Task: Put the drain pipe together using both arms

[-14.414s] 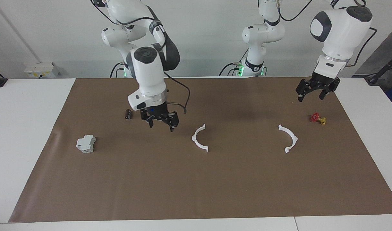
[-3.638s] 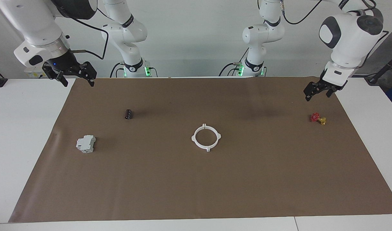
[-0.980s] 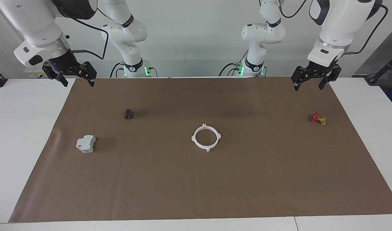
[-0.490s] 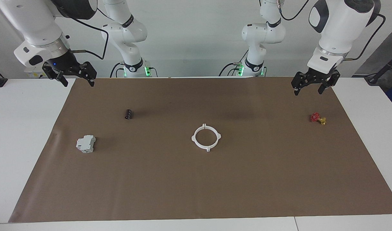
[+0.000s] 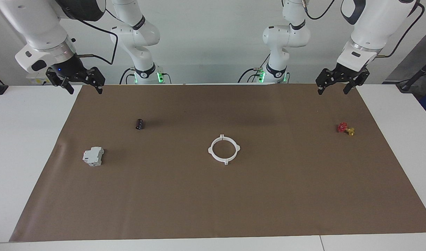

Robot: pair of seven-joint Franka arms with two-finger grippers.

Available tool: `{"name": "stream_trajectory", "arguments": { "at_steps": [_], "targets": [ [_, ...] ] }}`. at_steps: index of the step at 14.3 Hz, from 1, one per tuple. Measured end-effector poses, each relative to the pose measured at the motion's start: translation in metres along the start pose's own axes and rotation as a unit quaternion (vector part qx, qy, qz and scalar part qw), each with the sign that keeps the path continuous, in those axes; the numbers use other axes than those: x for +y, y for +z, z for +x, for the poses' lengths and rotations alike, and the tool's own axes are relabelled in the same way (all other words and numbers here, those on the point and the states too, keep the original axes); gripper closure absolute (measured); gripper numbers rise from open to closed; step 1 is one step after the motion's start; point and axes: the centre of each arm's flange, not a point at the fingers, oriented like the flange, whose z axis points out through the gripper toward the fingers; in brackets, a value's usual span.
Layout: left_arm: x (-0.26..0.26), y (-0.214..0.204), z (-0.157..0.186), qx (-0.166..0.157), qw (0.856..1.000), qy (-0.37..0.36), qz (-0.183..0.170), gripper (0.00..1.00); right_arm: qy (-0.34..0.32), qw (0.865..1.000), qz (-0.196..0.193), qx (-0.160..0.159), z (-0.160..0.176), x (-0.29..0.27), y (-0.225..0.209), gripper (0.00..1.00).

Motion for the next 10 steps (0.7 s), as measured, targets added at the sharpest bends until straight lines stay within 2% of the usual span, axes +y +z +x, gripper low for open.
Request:
{"name": "stream_trajectory", "arguments": {
  "at_steps": [10],
  "targets": [
    [0.0008, 0.0061, -0.0017, -0.015, 1.000, 0.001, -0.001, 0.00, 0.000, 1.000, 0.000, 0.000, 0.0000, 0.0000, 0.0000, 0.00]
  ]
}}
